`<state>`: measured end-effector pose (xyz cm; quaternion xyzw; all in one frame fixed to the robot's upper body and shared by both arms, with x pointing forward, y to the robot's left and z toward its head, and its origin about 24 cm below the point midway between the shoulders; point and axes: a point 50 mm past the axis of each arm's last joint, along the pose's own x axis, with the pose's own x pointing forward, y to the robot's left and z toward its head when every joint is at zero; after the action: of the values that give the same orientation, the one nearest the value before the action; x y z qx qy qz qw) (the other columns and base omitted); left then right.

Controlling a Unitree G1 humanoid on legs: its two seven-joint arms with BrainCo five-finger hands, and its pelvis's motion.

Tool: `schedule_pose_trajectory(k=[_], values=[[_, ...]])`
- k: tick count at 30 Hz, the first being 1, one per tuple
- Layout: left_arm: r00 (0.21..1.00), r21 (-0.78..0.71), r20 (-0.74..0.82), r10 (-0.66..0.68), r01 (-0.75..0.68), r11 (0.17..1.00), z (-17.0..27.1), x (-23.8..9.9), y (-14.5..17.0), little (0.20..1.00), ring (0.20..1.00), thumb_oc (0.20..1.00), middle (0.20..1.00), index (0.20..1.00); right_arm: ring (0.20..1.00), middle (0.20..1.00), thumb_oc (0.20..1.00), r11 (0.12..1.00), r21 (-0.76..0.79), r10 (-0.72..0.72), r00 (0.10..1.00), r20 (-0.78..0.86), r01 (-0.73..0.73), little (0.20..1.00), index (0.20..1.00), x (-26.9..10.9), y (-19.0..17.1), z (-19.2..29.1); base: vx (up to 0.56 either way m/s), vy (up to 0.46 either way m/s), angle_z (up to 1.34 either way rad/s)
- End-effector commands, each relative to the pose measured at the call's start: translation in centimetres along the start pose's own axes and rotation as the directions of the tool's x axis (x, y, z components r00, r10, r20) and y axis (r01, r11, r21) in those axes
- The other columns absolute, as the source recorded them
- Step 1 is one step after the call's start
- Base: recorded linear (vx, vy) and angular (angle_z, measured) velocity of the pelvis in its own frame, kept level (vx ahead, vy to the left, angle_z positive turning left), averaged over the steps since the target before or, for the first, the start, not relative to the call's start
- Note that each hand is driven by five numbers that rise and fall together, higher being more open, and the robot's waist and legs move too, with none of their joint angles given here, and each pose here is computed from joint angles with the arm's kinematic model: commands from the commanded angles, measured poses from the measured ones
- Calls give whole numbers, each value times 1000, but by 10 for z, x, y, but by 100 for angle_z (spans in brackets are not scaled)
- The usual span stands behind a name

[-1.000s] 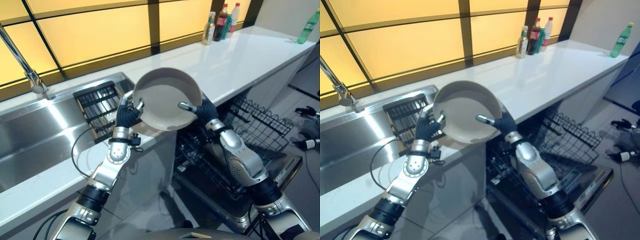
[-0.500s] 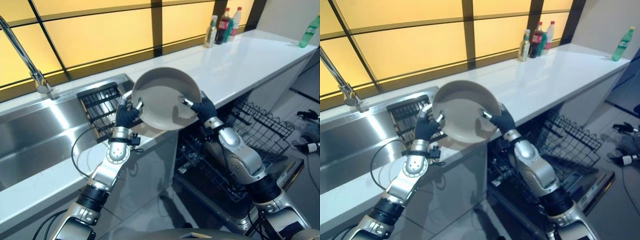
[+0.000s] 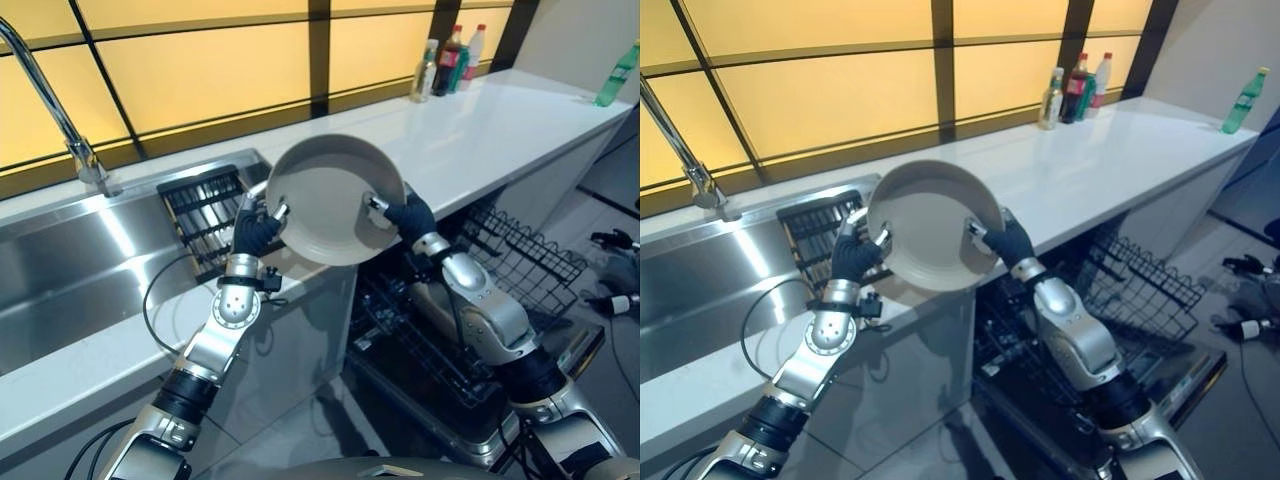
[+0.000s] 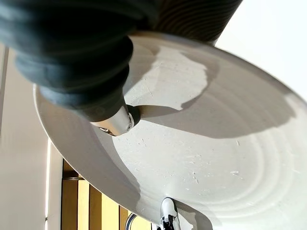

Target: Pick up plates and place into dishwasher.

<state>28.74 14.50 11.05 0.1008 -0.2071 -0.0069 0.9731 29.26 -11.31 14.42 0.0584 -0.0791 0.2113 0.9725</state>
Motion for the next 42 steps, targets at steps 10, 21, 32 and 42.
schedule_pose_trajectory(k=[10, 21, 32, 42], values=[[979, -474, 159, -124, 186, 861, 24, -10, 1, 1000, 1000, 1000, 1000, 1000, 200, 200, 200, 997, 41, -79, 977, 196, 73, 200, 200, -47, -41, 11, -8, 2, -1], [986, -577, 122, -110, 161, 801, 20, -24, 13, 1000, 1000, 1000, 1000, 1000, 200, 200, 200, 937, 79, -350, 902, 251, 341, 200, 200, -78, -83, 14, -13, 6, -6], [906, -677, 119, -406, 374, 635, 5, -54, -5, 1000, 1000, 1000, 1000, 1000, 200, 200, 200, 768, 161, -639, 726, 252, 620, 200, 200, -115, -119, 3, 29, -20, -9], [849, -764, -15, -528, 331, 554, -21, -87, -12, 1000, 1000, 1000, 1000, 1000, 200, 200, 200, 644, -209, -720, 676, 160, 736, 200, 200, -125, -152, -14, 57, -59, -10]])
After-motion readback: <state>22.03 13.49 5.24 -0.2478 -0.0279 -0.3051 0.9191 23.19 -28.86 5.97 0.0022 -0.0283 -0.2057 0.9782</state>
